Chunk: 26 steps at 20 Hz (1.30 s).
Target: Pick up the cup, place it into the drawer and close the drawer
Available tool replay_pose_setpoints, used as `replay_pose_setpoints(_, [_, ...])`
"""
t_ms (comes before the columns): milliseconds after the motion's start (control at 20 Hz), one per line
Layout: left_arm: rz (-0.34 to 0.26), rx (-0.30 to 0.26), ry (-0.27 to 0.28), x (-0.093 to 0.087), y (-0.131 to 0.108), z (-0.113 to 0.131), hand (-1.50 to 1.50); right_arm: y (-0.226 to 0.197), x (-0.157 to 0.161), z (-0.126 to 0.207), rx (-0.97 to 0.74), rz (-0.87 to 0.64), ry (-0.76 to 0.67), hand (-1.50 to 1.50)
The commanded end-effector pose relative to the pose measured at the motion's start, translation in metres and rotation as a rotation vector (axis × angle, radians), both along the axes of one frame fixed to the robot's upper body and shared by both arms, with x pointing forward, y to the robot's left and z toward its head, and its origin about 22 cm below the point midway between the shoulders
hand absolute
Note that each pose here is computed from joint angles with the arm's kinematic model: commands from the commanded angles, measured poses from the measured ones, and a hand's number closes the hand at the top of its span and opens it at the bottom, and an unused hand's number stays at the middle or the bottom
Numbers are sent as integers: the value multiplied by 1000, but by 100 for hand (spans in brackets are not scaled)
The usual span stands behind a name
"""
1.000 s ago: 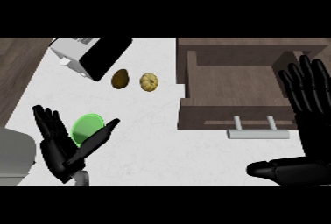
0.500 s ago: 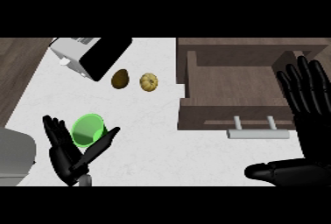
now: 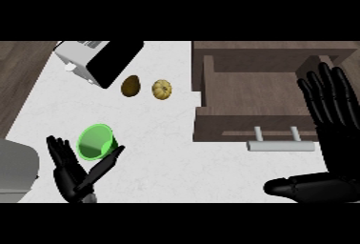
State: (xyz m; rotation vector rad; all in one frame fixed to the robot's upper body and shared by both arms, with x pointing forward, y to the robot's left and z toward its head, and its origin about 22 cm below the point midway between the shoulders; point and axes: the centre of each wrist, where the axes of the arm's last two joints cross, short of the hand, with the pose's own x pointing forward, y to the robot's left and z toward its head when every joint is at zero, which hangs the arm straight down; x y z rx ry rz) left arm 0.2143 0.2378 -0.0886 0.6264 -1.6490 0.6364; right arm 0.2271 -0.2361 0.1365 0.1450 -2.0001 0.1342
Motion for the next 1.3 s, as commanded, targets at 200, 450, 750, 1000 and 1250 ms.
replay_pose_setpoints(200, [21,-11,14,-4,4,-25,-150,1,6,-8,1,19,10,-150])
replay_pose_setpoints(450, [14,-4,16,11,-13,-40,-150,2,8,2,-1,11,1,-150])
replay_pose_setpoints(750, [-7,-25,13,-15,20,-45,-150,6,-7,16,0,-5,-8,-150])
replay_pose_setpoints(1000, [-34,-36,-23,-4,14,-47,-150,7,-8,18,15,17,-8,-150])
replay_pose_setpoints(1250, [-20,-64,-50,17,-2,-54,-150,-6,-7,15,-16,18,-10,-150])
